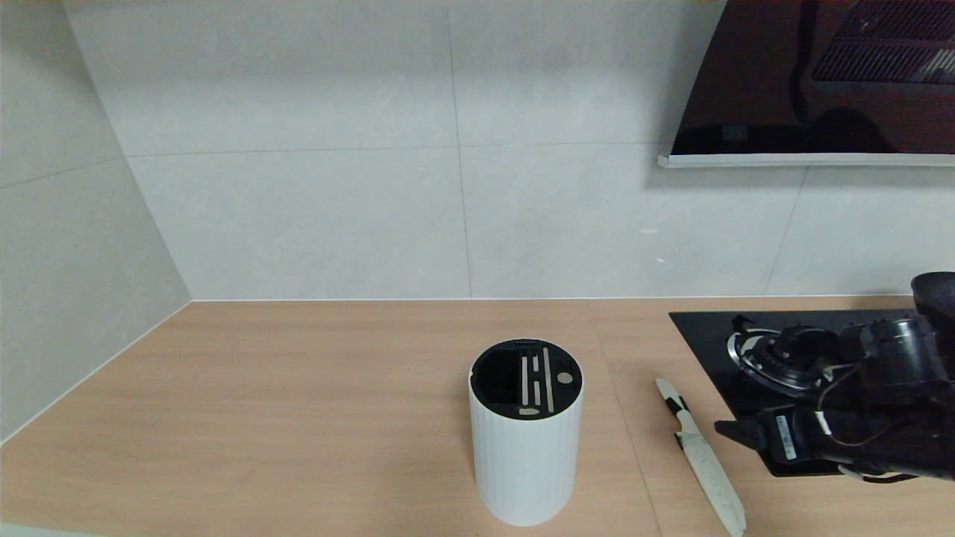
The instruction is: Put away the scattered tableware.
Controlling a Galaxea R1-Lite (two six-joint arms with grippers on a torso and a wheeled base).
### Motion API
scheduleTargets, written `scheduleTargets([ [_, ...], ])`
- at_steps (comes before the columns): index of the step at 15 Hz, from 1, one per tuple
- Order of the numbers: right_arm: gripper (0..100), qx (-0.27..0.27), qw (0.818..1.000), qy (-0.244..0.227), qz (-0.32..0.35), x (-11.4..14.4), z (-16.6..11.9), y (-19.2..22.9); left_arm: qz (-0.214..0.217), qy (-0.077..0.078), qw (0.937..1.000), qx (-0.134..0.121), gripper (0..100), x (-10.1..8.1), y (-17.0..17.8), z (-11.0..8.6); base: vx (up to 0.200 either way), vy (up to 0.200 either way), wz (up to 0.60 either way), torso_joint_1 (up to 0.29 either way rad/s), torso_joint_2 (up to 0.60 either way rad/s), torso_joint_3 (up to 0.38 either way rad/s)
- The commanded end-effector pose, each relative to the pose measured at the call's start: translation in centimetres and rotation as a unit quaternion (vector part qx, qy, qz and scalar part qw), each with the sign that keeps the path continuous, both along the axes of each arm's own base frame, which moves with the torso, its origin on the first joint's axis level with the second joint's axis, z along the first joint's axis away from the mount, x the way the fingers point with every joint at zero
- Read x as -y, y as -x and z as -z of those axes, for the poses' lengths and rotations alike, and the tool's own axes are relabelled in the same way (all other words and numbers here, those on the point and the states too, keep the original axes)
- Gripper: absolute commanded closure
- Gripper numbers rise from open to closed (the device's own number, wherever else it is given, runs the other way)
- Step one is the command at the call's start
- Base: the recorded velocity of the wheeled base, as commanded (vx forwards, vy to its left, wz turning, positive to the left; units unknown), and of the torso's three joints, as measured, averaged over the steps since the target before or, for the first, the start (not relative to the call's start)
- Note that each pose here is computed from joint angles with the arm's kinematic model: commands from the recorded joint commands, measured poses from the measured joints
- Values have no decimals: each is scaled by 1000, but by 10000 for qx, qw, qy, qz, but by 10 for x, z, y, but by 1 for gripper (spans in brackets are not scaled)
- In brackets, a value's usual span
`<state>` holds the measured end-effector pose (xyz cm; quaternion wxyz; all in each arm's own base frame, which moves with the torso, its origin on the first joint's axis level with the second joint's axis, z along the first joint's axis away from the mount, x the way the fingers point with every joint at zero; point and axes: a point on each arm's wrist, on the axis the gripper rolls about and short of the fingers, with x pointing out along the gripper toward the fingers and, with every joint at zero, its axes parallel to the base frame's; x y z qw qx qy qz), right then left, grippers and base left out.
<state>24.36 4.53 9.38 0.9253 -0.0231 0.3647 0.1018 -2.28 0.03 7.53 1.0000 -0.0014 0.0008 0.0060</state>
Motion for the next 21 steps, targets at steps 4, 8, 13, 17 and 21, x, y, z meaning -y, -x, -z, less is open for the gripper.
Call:
scheduleTargets([
  [4,0,-164,9992,263,264,-10,107,-37,-2,2,10000,1,0,0,0,0,0,0,0,0,0,0],
  [8,0,-112,9992,227,313,-18,123,-43,-9,2,10000,1,0,0,0,0,0,0,0,0,0,0],
  [13,0,97,9988,155,457,-19,130,-51,-2,2,10000,1,0,0,0,0,0,0,0,0,0,0],
  [17,0,185,9984,157,508,-20,132,-56,-2,2,10000,1,0,0,0,0,0,0,0,0,0,0],
  [21,0,185,9984,157,508,-20,134,-58,-2,2,10000,1,0,0,0,0,0,0,0,0,0,0],
])
